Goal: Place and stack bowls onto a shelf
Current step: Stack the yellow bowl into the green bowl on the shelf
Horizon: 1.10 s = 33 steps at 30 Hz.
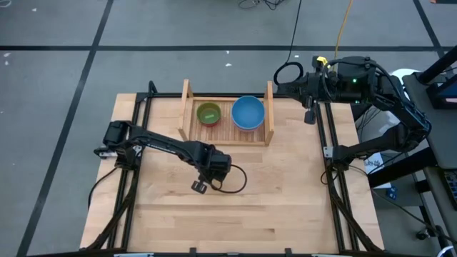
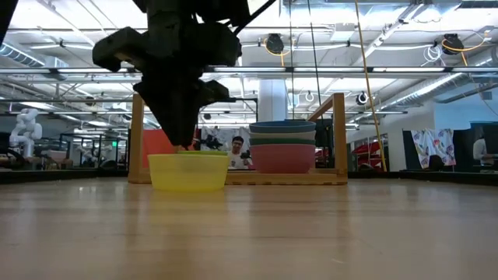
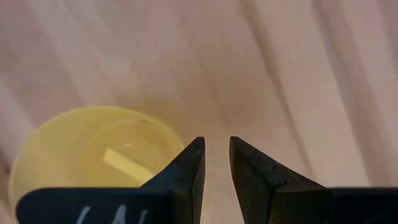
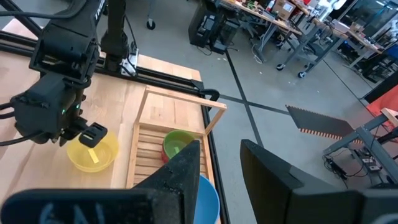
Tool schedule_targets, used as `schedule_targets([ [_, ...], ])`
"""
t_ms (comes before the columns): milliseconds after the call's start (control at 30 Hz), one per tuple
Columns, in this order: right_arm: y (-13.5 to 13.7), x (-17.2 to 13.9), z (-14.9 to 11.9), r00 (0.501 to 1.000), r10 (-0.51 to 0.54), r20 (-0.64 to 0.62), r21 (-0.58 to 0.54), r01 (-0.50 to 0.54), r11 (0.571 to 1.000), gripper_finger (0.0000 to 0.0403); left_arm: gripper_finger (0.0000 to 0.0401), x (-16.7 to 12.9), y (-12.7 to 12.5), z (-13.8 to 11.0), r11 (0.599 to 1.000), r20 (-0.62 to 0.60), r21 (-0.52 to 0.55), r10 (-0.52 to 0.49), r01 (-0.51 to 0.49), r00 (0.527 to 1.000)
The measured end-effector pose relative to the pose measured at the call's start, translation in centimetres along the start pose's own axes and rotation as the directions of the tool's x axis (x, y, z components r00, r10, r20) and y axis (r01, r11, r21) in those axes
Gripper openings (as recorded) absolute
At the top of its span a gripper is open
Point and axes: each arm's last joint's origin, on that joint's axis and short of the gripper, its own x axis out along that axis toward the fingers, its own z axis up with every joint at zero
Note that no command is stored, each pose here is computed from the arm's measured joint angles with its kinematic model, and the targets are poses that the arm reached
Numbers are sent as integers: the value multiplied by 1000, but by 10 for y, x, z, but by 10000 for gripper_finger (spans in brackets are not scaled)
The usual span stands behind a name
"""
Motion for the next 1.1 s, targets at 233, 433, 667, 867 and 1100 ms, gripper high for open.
schedule_targets([
  [233, 0, 0, 0, 1000, 1, -1, -1, -1, 1000, 110, 81, -5, 2, -1, 996, -13, -8, 89, -89, 996],
  [433, 0, 0, 0, 1000, 1, -1, -1, -1, 1000, 110, 81, -8, 1, -2, 993, -9, -97, 72, -72, 997],
  [667, 0, 0, 0, 1000, 1, -1, -1, -1, 1000, 110, 81, -8, 0, -2, 984, 3, -177, 30, -29, 1000],
  [867, 0, 0, 0, 1000, 1, -2, 0, -1, 1000, 110, 81, -6, 4, -3, 967, -4, -251, 31, -31, 1000],
  [1100, 0, 0, 0, 1000, 2, -1, -1, -2, 1000, 110, 81, -5, 4, -2, 964, -1, -264, 23, -23, 1000],
])
